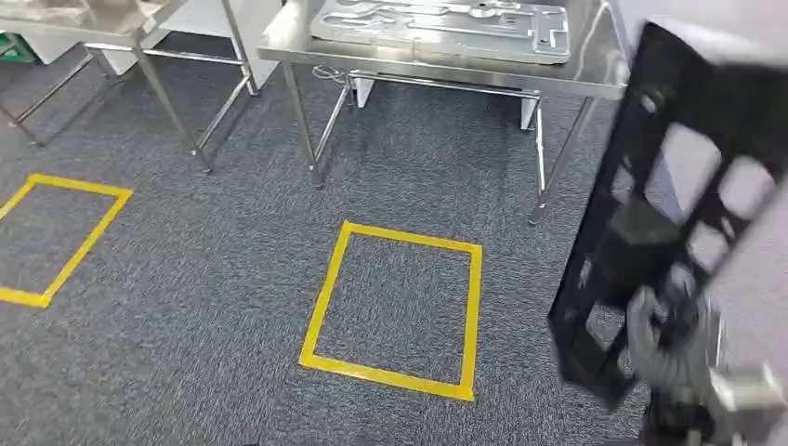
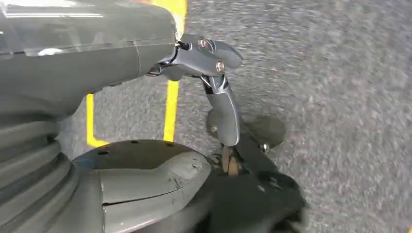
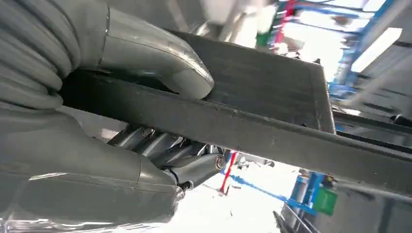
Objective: Take the parts from the cabinet and place them on the table.
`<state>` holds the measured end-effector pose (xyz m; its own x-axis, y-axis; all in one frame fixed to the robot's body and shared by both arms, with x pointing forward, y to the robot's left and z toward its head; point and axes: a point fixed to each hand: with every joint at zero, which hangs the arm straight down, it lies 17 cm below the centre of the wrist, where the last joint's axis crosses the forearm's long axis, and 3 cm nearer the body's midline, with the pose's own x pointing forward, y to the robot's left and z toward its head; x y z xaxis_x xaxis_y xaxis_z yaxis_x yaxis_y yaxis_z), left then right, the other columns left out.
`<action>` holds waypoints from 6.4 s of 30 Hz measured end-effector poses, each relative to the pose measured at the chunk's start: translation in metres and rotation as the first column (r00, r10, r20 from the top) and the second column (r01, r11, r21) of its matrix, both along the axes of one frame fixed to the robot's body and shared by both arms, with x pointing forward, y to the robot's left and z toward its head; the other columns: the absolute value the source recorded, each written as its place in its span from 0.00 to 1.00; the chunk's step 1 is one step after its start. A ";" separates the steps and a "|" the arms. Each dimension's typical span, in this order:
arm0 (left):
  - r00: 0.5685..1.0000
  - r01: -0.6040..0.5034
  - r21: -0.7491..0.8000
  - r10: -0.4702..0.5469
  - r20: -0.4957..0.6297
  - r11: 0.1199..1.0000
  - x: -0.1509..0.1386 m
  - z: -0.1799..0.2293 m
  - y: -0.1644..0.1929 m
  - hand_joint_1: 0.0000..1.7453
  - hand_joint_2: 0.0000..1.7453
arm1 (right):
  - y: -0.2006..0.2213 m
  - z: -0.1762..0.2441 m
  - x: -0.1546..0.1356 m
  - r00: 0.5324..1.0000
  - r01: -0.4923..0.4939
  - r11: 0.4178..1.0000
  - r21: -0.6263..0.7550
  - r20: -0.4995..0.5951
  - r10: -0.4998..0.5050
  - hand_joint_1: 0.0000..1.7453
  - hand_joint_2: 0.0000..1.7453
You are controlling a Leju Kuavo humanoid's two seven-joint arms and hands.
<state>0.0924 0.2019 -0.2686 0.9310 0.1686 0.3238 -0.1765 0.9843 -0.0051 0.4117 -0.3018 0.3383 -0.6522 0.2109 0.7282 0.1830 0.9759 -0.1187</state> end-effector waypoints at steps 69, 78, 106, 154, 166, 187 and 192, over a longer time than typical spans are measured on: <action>0.997 0.076 0.000 -0.076 -0.002 0.997 0.005 -0.002 0.017 0.00 1.00 | 0.229 0.102 0.203 0.976 -0.215 0.100 -0.971 -0.209 0.066 1.00 1.00; 0.996 0.094 -0.010 -0.094 -0.006 0.995 0.001 -0.002 0.009 0.00 1.00 | 0.221 0.103 0.209 1.000 -0.022 -0.093 -0.995 -0.023 0.011 1.00 1.00; 0.996 0.093 -0.011 -0.093 -0.006 0.996 0.001 -0.002 0.011 0.00 1.00 | 0.191 0.096 0.216 0.983 0.178 -0.154 -0.972 0.182 -0.010 1.00 1.00; 0.989 0.138 0.005 -0.137 -0.048 0.990 -0.016 -0.005 0.011 0.00 1.00 | 0.110 0.054 0.231 0.979 0.150 0.317 -0.936 0.096 -0.180 1.00 1.00; 0.990 0.135 0.021 -0.134 -0.033 0.991 -0.003 -0.004 0.015 0.00 1.00 | 0.099 0.052 0.235 0.973 0.157 0.342 -0.927 0.084 -0.217 1.00 1.00; 0.993 0.114 0.040 -0.112 -0.032 0.993 0.001 -0.004 0.020 0.00 1.00 | 0.093 0.040 0.238 0.971 0.141 0.325 -0.935 0.067 -0.231 1.00 1.00; 0.994 0.110 0.035 -0.109 -0.022 0.993 0.004 -0.003 0.018 0.00 1.00 | 0.092 0.043 0.238 0.971 0.144 0.325 -0.935 0.070 -0.230 1.00 1.00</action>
<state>0.0963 0.2199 -0.2717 0.9496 0.0540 0.3089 -0.0676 0.9971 0.0337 0.6502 -0.2099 0.3817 -0.4630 0.8863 0.0115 0.2953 0.1664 -0.9408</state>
